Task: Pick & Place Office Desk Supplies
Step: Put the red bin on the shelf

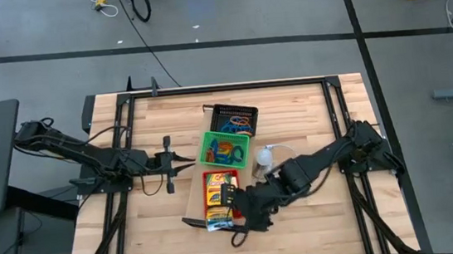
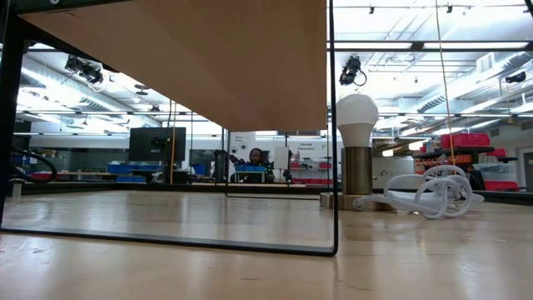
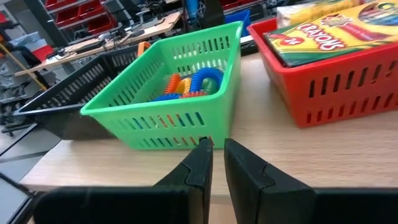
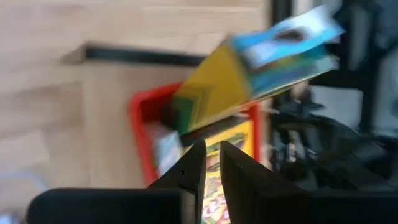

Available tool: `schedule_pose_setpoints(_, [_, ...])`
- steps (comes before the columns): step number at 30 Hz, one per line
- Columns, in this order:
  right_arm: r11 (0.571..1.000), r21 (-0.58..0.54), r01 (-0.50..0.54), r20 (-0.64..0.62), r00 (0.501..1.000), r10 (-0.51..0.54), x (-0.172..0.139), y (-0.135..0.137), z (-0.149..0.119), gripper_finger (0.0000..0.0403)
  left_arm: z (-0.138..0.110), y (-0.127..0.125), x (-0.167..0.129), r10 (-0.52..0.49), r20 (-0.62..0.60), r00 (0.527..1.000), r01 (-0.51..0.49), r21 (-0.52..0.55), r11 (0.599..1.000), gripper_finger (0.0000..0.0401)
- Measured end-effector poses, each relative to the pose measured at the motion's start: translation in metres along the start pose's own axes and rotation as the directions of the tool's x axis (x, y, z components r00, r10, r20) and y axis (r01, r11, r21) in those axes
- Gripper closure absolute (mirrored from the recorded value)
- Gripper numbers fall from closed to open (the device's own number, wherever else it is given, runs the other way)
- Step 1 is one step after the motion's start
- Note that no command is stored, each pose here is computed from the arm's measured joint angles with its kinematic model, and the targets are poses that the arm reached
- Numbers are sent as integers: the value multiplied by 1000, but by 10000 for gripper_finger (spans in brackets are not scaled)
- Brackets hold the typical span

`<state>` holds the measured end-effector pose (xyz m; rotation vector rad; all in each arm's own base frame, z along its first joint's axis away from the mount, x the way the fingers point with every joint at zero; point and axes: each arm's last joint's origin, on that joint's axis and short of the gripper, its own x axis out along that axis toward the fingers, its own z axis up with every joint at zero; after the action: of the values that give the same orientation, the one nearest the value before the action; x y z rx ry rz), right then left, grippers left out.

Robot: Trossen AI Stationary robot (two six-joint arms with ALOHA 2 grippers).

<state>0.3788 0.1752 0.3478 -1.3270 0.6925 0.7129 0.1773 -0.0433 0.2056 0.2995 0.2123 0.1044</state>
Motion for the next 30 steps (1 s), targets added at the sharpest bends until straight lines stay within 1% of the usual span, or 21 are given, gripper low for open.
schedule_pose_setpoints(3, [993, 96, 75, -4, 997, -75, -6, 0, 12, 372, 2, -1, 0, -44, 24, 999, 45, -6, 999, 351])
schedule_pose_setpoints(5, [982, 167, 83, 12, 996, -87, -12, 2, 18, 394, 4, -3, 0, -95, 53, 994, 95, -11, 995, 351])
schedule_pose_setpoints(7, [961, 267, 75, 31, 996, -86, -17, 5, 23, 396, 7, -4, -1, -163, 76, 984, 165, -14, 986, 353])
schedule_pose_setpoints(9, [919, 388, 65, 42, 995, -88, -20, 7, 27, 399, 13, -5, -1, -241, 79, 967, 243, -25, 970, 365])
schedule_pose_setpoints(11, [871, 489, 39, 57, 995, -77, -21, 9, 31, 399, 19, -7, -1, -336, 70, 939, 339, -33, 940, 388])
schedule_pose_setpoints(12, [841, 540, 26, 63, 995, -72, -21, 10, 32, 399, 22, -8, -1, -380, 61, 923, 383, -37, 923, 393])
schedule_pose_setpoints(14, [782, 624, -3, 83, 995, -63, -20, 11, 34, 401, 27, -9, -1, -461, 43, 886, 463, -42, 885, 395])
schedule_pose_setpoints(16, [729, 684, -23, 101, 993, -63, -16, 10, 36, 401, 33, -10, 0, -522, 45, 852, 524, -53, 850, 396])
schedule_pose_setpoints(18, [695, 718, -24, 99, 993, -69, -8, 10, 38, 401, 37, -13, 3, -561, 44, 827, 562, -54, 825, 397])
schedule_pose_setpoints(20, [674, 739, -18, 89, 993, -71, 0, 10, 40, 401, 37, -15, 6, -588, 29, 809, 588, -61, 806, 397])
schedule_pose_setpoints(24, [656, 754, 28, 17, 998, -62, 17, 14, 41, 402, 39, -21, 16, -637, 9, 771, 636, -68, 769, 398])
schedule_pose_setpoints(26, [653, 755, 61, -29, 998, -59, 18, 16, 40, 402, 39, -24, 21, -647, -6, 763, 645, -72, 761, 398])
schedule_pose_setpoints(28, [634, 768, 90, -55, 996, -75, 19, 15, 40, 402, 41, -26, 25, -660, -10, 751, 658, -74, 749, 398])
schedule_pose_setpoints(30, [625, 774, 99, -86, 995, -51, 20, 19, 38, 402, 43, -27, 28, -667, -12, 745, 664, -73, 744, 399])
